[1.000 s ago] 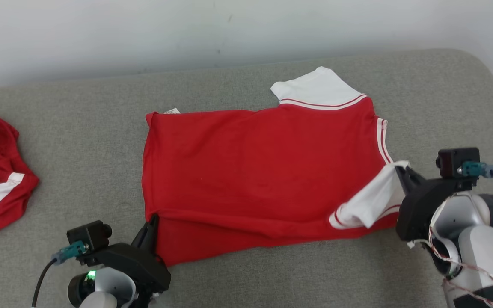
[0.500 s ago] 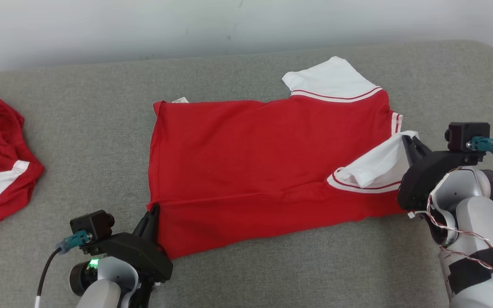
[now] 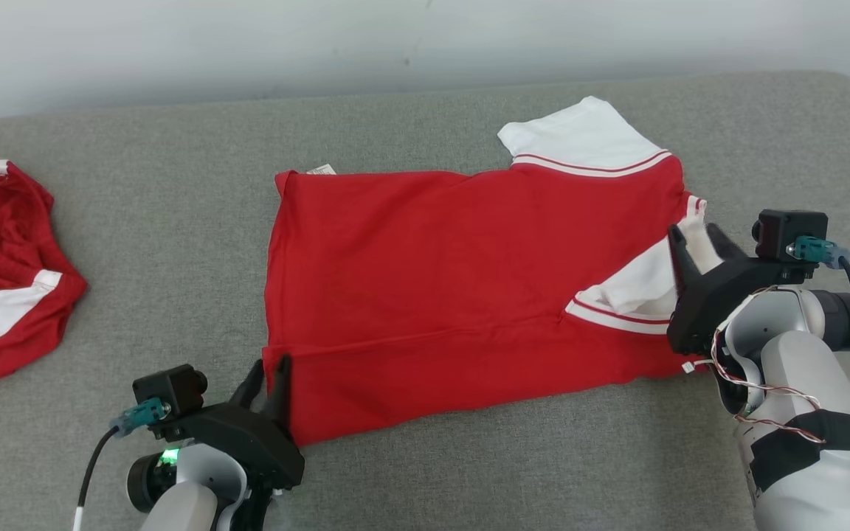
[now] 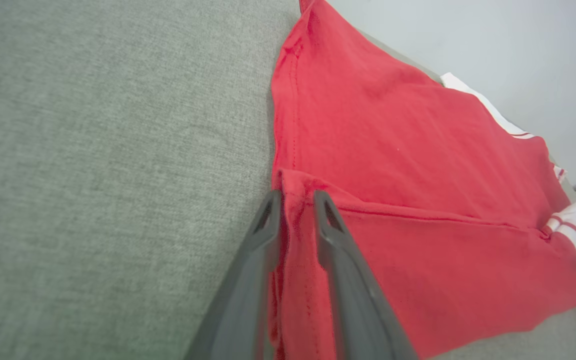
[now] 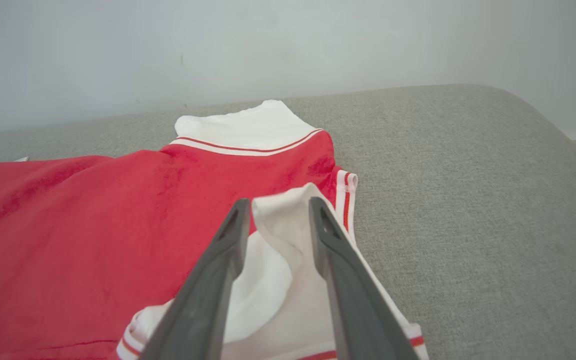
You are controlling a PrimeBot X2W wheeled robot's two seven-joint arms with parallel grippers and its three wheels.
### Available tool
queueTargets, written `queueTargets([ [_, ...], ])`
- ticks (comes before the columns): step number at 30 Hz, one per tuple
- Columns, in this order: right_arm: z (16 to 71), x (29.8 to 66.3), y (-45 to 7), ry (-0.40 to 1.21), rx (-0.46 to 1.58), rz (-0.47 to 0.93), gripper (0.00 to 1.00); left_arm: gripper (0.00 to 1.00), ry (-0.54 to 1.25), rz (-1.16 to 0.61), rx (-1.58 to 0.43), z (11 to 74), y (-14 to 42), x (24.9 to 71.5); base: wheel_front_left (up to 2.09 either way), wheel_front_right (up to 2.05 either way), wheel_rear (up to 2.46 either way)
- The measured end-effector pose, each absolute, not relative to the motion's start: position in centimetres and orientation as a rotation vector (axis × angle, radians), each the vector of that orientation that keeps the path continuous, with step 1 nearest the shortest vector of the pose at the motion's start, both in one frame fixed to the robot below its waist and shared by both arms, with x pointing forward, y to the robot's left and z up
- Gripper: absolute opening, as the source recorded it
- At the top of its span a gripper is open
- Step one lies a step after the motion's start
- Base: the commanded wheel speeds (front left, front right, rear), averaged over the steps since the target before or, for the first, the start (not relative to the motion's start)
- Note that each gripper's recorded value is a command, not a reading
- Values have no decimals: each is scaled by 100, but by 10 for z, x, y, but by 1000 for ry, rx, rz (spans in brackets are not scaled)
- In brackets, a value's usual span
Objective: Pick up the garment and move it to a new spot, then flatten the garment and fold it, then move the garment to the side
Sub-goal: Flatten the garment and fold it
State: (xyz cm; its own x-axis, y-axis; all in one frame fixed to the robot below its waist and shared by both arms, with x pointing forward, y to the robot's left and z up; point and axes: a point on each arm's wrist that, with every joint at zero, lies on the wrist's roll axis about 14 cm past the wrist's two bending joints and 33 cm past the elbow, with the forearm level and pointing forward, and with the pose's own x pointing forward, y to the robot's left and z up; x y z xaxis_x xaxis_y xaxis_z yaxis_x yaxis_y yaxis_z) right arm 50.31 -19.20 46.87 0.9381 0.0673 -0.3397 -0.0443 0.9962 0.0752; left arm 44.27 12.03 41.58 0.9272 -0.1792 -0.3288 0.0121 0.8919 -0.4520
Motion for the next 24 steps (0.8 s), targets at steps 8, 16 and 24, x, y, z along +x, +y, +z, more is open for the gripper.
queueTargets([
  [8,494,500,-192,250,96,59,100,100,300,-105,-414,429,126,434,0,0,0],
  [16,464,456,-240,412,47,-26,100,100,295,-133,-310,426,119,406,0,0,0],
  [24,430,435,-258,576,53,-87,100,100,353,-121,-228,412,117,405,0,0,0],
])
